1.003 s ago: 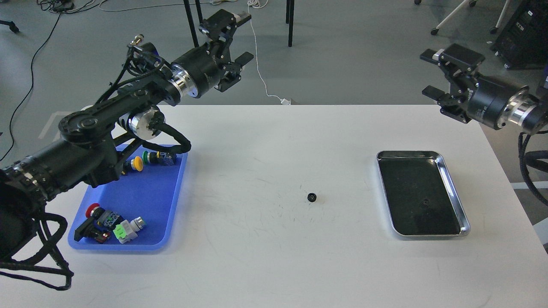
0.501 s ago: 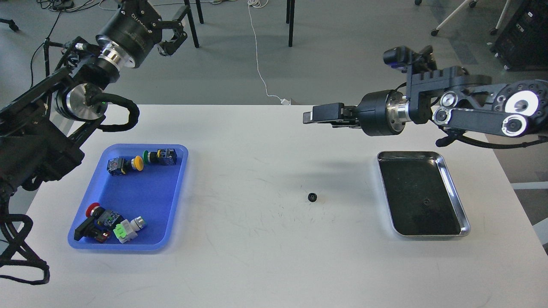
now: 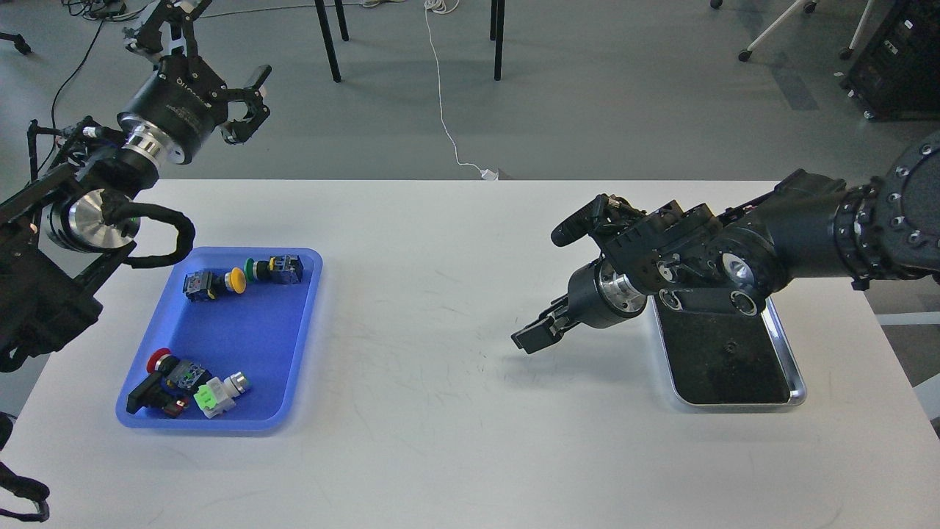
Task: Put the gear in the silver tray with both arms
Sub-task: 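Grasp the black gear with the right gripper and lift it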
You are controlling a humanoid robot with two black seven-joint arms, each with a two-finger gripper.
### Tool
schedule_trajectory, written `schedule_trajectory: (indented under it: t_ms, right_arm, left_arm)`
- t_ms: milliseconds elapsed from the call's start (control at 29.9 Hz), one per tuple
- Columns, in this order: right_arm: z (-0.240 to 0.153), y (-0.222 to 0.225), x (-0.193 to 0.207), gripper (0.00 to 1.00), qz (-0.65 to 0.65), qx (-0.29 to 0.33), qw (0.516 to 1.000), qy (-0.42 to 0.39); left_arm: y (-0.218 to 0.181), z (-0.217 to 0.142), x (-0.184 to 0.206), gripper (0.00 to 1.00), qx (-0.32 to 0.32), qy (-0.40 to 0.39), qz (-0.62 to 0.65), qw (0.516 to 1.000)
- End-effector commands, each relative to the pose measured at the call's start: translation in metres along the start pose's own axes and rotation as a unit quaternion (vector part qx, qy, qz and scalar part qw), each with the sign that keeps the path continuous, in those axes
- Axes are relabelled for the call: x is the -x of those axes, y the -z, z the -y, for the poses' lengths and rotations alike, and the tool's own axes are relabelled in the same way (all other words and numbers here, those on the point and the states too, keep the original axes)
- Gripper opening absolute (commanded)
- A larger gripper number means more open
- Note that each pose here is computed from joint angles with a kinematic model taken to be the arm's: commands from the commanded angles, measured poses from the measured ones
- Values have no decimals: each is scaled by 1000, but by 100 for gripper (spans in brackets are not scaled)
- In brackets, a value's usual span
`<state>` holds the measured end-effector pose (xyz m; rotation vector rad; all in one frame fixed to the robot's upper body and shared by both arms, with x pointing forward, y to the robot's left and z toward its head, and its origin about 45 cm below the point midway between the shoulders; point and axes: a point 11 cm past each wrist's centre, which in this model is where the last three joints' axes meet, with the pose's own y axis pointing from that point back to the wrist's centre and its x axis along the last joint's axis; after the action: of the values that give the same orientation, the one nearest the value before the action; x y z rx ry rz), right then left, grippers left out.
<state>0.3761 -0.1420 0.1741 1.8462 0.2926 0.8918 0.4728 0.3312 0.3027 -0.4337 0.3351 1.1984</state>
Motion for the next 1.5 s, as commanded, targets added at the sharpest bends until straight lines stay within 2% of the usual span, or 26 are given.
schedule_trajectory:
  t_ms: [0, 134, 368, 735, 869, 1136, 1337, 1471]
  right_arm:
    - [11, 3, 5, 91, -2, -5, 1000, 3]
    - [27, 6, 9, 82, -8, -8, 1000, -3]
    - [32, -6, 5, 78, -15, 5, 999, -47]
    - [37, -5, 15, 69, -9, 0, 999, -40]
    - [37, -6, 14, 61, -11, 0, 999, -39]
    - [34, -13, 27, 53, -45, 2, 999, -9]
    - [35, -12, 27, 41, -44, 1, 999, -9]
    - [35, -12, 26, 38, -42, 1, 999, -11]
  left_arm:
    - [-4, -2, -2, 97, 4, -1, -1, 1000]
    - [-4, -2, -1, 97, 4, 0, -1, 1000]
    - [-5, -3, -3, 97, 5, -2, 1, 1000]
    - [-5, -2, -3, 98, 7, -2, 0, 1000]
    - [-5, -3, -4, 97, 7, -3, 0, 1000]
    - [0, -8, -8, 97, 3, -10, -1, 1000]
    - [-1, -9, -10, 97, 4, -11, 1, 1000]
    - [-2, -10, -11, 97, 4, -11, 1, 1000]
